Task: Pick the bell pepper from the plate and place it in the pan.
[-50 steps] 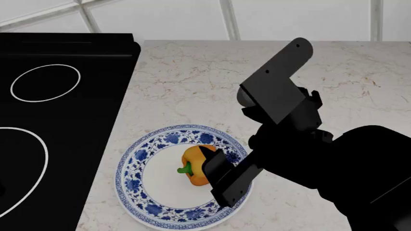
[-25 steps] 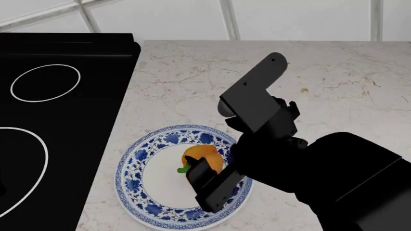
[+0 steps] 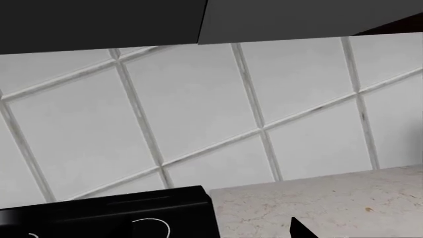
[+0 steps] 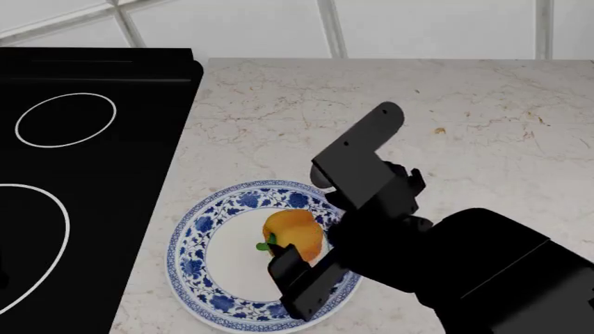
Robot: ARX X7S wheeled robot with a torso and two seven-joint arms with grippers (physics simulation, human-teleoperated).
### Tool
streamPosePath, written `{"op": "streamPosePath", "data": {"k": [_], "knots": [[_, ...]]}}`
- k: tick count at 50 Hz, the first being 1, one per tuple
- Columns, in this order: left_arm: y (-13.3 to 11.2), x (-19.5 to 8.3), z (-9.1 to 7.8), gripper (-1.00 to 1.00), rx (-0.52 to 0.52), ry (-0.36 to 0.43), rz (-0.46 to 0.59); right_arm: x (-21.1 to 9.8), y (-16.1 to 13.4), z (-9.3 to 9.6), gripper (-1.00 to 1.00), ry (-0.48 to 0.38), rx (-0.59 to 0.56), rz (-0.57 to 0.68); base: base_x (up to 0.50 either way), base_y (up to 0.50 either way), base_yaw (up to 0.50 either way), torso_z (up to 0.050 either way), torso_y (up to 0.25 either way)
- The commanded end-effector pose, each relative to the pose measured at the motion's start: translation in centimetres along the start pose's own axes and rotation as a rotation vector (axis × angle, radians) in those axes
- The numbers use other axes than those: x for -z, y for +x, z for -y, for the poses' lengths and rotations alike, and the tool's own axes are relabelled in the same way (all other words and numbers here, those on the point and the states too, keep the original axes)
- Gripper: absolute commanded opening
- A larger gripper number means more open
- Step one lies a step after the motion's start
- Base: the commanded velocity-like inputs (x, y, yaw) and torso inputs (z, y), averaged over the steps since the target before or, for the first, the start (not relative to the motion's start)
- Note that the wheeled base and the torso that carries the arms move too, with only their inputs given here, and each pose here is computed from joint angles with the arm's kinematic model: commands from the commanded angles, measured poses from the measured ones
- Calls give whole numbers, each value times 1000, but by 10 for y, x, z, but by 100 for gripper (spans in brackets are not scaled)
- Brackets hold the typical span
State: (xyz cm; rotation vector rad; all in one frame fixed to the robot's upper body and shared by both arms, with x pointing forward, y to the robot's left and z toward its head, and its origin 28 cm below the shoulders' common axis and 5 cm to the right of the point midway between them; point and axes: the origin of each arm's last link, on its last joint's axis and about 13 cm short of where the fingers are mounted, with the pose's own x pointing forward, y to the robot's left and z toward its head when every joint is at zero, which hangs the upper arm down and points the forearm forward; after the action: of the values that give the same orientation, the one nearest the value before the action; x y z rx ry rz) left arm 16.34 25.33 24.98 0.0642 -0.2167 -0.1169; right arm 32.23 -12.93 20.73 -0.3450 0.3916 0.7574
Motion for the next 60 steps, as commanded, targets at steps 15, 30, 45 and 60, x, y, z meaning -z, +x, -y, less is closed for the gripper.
{"op": "streamPosePath", "data": {"k": [15,30,45,60], "knots": [[-3,2,0,100,5,-11,-9,10,25,4,100,7,25,-39,0,0,0,0,0],[-4,3,3,100,3,-17,-10,12,32,-2,100,-2,-2,-42,0,0,0,0,0],[-4,3,3,100,3,-21,-13,18,38,1,100,27,18,-54,0,0,0,0,0],[-5,2,2,100,2,-23,-16,17,36,2,-100,41,25,-23,0,0,0,0,0]]}}
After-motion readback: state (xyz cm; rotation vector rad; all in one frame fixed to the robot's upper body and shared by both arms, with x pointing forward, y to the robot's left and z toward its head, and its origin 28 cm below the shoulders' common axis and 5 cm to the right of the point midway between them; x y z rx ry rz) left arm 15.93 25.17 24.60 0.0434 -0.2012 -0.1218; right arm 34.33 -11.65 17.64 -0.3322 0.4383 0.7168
